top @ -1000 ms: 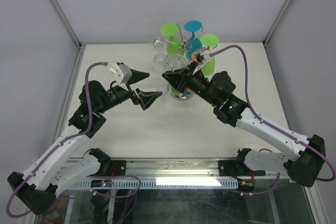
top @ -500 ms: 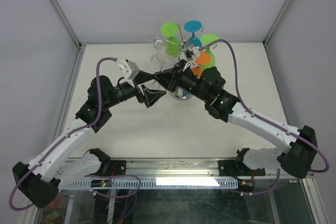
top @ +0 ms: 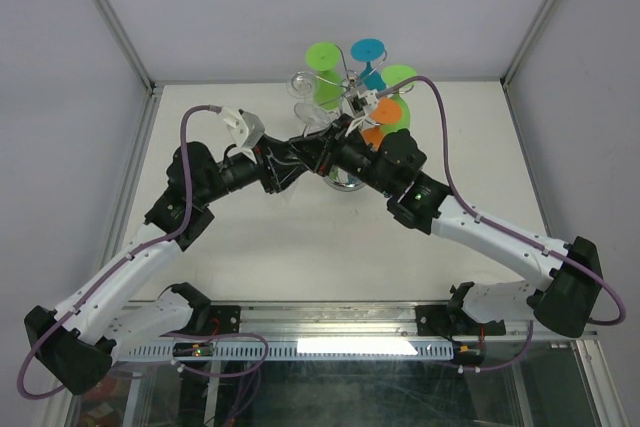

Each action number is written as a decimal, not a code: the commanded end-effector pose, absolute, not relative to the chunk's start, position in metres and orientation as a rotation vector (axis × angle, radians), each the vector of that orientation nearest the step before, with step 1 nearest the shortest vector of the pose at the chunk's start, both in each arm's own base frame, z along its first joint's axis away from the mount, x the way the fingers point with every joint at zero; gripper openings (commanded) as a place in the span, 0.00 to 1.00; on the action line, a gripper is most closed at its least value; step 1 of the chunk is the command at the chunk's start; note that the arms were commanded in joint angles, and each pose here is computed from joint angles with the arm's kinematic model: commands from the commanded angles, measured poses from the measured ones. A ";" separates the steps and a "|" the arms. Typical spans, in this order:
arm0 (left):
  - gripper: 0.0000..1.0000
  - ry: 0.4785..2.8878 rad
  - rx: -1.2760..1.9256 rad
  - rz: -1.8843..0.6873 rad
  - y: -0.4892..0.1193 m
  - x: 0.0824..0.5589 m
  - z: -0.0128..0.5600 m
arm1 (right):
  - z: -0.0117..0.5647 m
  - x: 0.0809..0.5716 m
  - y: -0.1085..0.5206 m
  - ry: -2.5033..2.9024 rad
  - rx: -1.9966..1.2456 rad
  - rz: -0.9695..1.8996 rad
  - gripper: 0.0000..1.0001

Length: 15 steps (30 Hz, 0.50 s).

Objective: Place the wine glass upside down on the wine glass rack
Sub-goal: Turn the wine glass upside down at the wine rack.

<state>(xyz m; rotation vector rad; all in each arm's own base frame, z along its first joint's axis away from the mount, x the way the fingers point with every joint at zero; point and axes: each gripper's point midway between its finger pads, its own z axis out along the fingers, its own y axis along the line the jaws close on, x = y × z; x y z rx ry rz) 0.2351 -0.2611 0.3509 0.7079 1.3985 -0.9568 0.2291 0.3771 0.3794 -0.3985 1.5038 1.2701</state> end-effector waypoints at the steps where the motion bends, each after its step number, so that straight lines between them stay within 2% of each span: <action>1: 0.23 1.291 0.699 -0.920 -0.258 0.240 0.383 | 0.430 0.215 0.373 1.361 -0.380 1.350 0.00; 5: 0.01 1.297 0.688 -0.916 -0.257 0.242 0.382 | 0.430 0.216 0.371 1.356 -0.377 1.340 0.06; 8: 0.00 1.299 0.676 -0.912 -0.256 0.242 0.383 | 0.430 0.218 0.368 1.352 -0.366 1.320 0.11; 15: 0.00 1.305 0.656 -0.918 -0.254 0.242 0.382 | 0.435 0.225 0.358 1.317 -0.307 1.287 0.29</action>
